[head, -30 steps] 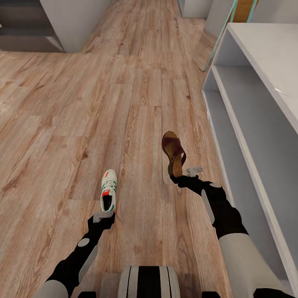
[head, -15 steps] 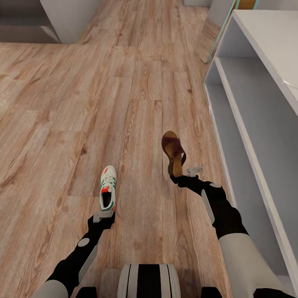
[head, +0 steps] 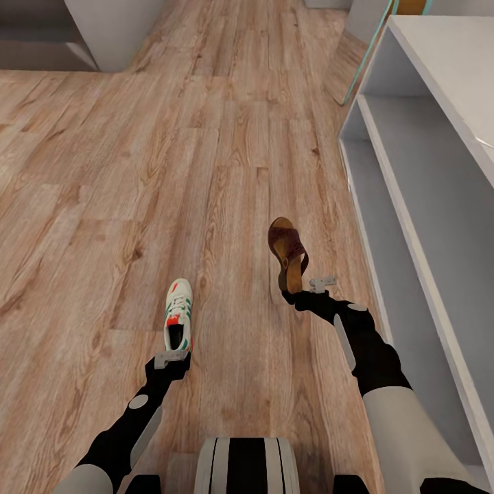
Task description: Pick up the two gym shoes and the two sandals from the corridor floor and place them onto the hallstand (shoe rack) in the corridor, making sure they are on the rack and not on the floor. Arrange them so the two gym shoes are next to each other and the two sandals are next to each other.
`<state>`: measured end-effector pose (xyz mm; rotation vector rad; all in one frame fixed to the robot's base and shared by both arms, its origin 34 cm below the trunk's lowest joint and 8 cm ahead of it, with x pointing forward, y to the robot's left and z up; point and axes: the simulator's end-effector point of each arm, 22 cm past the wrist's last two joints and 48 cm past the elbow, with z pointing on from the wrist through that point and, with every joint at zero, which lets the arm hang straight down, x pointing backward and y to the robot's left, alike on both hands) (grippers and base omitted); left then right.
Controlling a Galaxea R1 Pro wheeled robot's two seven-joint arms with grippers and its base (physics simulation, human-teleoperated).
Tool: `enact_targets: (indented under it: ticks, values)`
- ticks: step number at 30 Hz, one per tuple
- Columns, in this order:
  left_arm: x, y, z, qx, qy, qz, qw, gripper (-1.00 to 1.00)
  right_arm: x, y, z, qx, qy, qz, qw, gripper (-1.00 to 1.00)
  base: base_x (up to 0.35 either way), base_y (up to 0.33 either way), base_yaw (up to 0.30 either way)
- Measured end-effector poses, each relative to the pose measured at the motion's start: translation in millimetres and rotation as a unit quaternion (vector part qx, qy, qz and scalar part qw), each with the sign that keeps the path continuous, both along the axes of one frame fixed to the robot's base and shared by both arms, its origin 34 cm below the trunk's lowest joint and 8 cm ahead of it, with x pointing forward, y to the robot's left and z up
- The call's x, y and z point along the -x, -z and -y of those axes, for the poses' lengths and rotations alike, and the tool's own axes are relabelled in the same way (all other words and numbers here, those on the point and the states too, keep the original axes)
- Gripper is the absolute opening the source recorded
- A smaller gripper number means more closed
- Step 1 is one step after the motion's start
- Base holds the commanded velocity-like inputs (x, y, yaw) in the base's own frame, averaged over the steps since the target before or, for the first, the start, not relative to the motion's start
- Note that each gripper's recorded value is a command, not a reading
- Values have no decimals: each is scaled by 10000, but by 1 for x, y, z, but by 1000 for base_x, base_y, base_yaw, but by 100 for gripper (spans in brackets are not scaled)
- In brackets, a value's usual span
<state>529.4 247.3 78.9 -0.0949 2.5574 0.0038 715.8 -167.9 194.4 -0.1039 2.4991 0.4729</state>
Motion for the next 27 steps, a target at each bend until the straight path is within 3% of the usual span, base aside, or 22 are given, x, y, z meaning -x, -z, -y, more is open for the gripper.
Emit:
enact_targets:
  ticks: [27]
  values:
    - [11,12,0,0,-4,-138,9999,100,8,17,0,2,0,-132,9999,-100,14,0,0]
